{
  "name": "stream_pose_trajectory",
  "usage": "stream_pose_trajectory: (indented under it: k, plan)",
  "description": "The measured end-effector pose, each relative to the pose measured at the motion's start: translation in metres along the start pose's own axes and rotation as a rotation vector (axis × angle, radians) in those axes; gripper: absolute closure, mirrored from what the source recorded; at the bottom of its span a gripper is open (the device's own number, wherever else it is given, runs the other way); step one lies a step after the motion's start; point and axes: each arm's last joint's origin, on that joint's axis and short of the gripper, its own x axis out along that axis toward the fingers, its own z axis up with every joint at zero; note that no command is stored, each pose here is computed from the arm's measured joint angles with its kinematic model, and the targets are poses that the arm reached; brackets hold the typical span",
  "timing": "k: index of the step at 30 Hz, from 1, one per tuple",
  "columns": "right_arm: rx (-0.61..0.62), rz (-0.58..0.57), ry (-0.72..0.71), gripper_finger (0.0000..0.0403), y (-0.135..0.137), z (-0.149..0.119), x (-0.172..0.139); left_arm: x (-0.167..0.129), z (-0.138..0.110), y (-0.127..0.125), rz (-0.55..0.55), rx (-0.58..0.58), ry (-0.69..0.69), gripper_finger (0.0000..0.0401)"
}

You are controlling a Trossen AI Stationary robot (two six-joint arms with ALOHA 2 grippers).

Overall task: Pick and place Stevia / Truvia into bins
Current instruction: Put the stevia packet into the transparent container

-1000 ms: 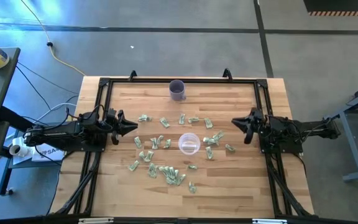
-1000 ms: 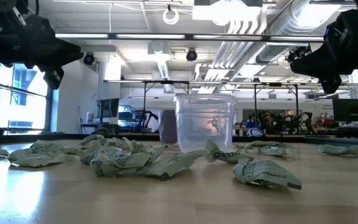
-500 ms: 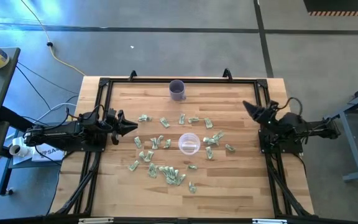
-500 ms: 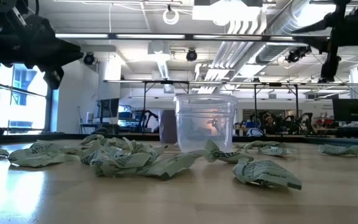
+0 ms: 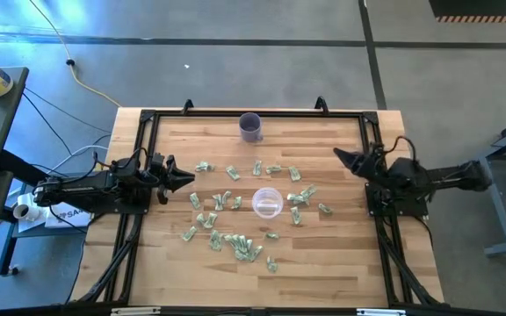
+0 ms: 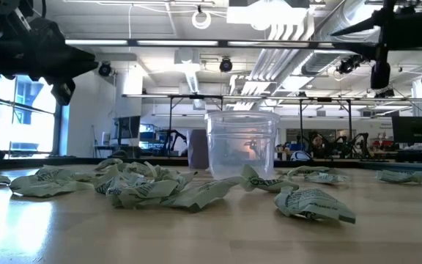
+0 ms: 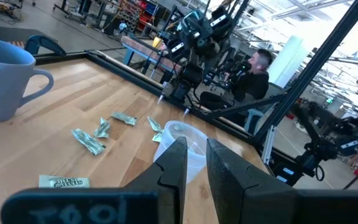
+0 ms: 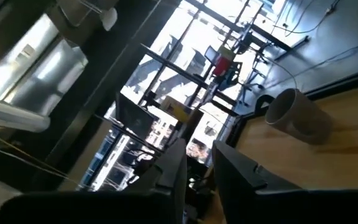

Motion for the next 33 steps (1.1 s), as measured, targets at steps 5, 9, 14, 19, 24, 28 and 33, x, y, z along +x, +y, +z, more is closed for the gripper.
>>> stream_pose_trajectory:
  k: [5,9,14,19,24,28,33]
  plan:
    - [-0.252,-0.168,0.118,0.0304,0.022,-0.008,0.028,0.000,0.000,0.000,0.000,0.000,0.000,0.0304]
    - [-0.444,-0.388,0.317,0.0261,0.029,-0.009,0.040,0.000,0.000,0.000,0.000,0.000,0.000,0.0304]
    - [-0.664,-0.582,0.605,0.0205,0.042,0.004,0.037,0.000,0.000,0.000,0.000,0.000,0.000,0.0304]
    - [-0.890,-0.607,0.835,0.0178,0.052,0.011,0.032,0.000,0.000,0.000,0.000,0.000,0.000,0.0304]
    - [-0.977,-0.479,1.111,0.0176,0.050,-0.012,0.034,0.000,0.000,0.000,0.000,0.000,0.000,0.0304]
    - [-1.096,-0.446,1.273,0.0176,0.040,-0.041,0.034,0.000,0.000,0.000,0.000,0.000,0.000,0.0304]
    - [-1.100,-0.473,1.464,0.0176,0.029,-0.073,0.031,0.000,0.000,0.000,0.000,0.000,0.000,0.0304]
